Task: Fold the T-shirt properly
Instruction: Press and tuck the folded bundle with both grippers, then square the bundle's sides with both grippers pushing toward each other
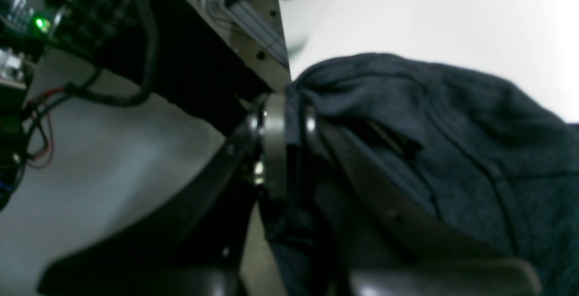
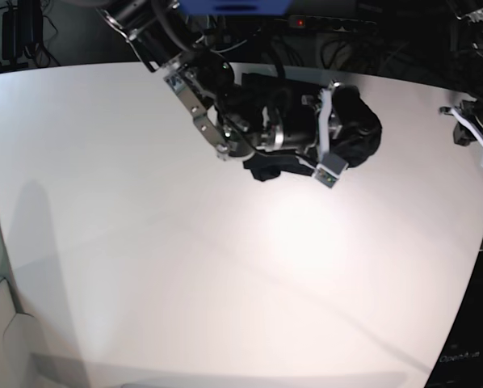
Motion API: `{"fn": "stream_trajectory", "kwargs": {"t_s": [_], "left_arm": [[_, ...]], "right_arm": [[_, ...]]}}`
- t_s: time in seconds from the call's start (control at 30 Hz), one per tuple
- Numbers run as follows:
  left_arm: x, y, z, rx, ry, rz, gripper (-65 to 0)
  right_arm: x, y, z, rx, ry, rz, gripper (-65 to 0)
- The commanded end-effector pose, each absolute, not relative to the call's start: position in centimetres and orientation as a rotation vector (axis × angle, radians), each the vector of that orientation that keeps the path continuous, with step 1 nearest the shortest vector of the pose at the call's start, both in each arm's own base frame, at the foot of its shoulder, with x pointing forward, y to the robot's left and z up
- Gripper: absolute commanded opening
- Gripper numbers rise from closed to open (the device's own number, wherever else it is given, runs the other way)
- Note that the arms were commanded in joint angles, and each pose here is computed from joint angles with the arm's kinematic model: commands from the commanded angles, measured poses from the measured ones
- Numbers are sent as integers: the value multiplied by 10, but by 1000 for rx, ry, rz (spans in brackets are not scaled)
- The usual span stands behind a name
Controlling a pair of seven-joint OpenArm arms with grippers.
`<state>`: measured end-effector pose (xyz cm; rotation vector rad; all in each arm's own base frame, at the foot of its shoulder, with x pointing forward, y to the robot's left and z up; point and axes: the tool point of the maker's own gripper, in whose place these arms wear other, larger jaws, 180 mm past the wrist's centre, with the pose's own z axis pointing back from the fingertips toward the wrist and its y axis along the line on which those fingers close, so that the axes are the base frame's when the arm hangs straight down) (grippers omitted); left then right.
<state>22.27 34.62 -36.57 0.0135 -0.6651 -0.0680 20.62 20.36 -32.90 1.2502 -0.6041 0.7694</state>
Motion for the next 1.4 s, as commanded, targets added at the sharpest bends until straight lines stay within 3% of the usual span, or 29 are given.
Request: {"fn": "stream_trajectory", "kwargs": {"t_s": [0.0, 0.3, 0.4, 0.6, 0.8, 1.13, 1.37], "left_arm": [[231, 348, -354, 22, -709, -78, -650], [231, 344, -357, 10, -709, -71, -650], [230, 344, -358, 10, -708, -71, -650], [231, 343, -357, 7, -712, -70, -650], [232, 327, -363, -30, -720, -62, -650], [243, 264, -372, -118, -688, -244, -650], [244, 240, -362, -137, -721, -289, -650]], "right_arm": [[214, 210, -313, 1293, -643, 751, -625], [223, 217, -323, 1274, -596, 758, -313], [227, 216, -323, 1247, -583, 801, -257], [238, 206, -325, 1204, -593, 839, -284], [267, 168, -339, 1085, -613, 872, -361], [313, 108, -345, 909, -650, 913, -586], [318, 90, -352, 866, -644, 913, -604]]}}
